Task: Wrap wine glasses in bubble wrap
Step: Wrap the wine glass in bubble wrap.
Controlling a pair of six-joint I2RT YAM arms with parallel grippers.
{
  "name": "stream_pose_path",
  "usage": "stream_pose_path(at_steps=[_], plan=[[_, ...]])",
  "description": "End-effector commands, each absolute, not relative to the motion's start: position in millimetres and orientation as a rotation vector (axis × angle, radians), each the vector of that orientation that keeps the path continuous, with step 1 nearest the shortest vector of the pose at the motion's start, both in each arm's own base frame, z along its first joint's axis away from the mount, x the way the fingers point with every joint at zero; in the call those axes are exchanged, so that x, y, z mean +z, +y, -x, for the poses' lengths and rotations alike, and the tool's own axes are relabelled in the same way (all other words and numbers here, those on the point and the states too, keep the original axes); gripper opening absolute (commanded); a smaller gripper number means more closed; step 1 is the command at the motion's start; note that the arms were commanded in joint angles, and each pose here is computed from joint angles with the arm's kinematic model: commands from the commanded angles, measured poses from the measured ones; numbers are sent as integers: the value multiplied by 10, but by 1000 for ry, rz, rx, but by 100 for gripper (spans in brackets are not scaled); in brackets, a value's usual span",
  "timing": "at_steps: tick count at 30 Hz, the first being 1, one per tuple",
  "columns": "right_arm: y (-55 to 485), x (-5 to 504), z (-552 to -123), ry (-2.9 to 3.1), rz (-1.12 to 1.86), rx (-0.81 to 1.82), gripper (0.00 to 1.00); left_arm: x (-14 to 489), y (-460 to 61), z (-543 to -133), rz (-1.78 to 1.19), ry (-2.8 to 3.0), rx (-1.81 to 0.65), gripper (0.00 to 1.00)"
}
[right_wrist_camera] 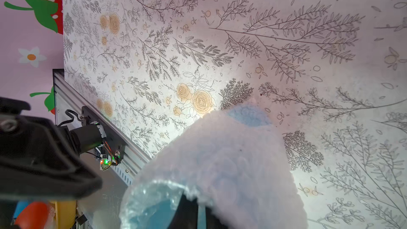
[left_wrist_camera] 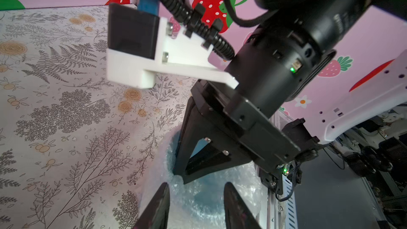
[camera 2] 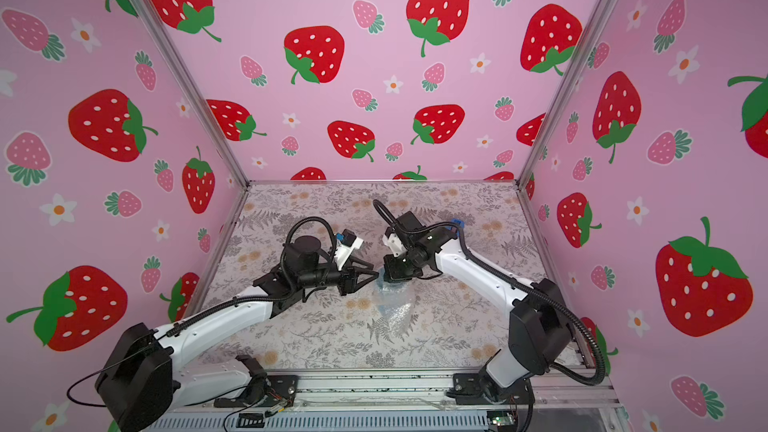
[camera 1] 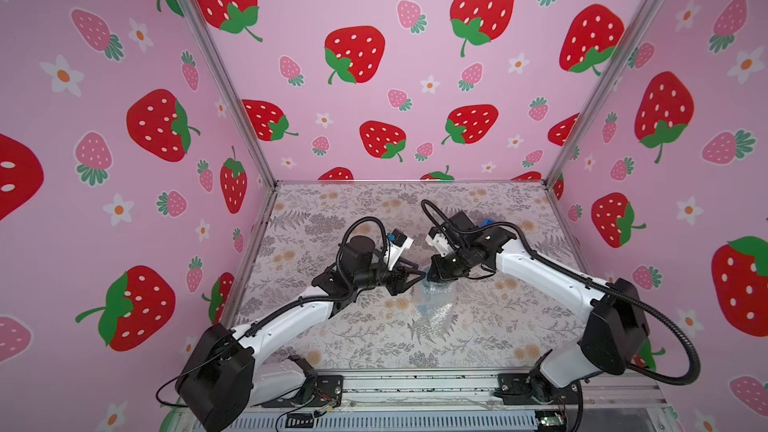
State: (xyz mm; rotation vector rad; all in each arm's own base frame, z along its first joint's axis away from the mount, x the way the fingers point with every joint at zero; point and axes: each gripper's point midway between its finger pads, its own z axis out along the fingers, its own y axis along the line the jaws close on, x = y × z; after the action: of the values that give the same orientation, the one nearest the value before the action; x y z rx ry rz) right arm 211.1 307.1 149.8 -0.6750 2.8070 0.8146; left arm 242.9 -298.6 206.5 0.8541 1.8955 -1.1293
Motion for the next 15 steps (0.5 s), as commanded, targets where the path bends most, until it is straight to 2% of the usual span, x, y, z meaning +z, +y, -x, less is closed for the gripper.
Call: stream_pose_path(at_steps=[1,6,15], plan=[[2977,1299,-1990,2910,672,745,10,2076,-3024,-2429,-862,1911,-1152,44],[3000,1518,-1983,2860,671,802,10,1966,-3059,-2492,-858,1955,-1140,44],[2865,2226,-1996,2700,668,855,12,1802,-3085,-2543,-852,2007,-1129,41]])
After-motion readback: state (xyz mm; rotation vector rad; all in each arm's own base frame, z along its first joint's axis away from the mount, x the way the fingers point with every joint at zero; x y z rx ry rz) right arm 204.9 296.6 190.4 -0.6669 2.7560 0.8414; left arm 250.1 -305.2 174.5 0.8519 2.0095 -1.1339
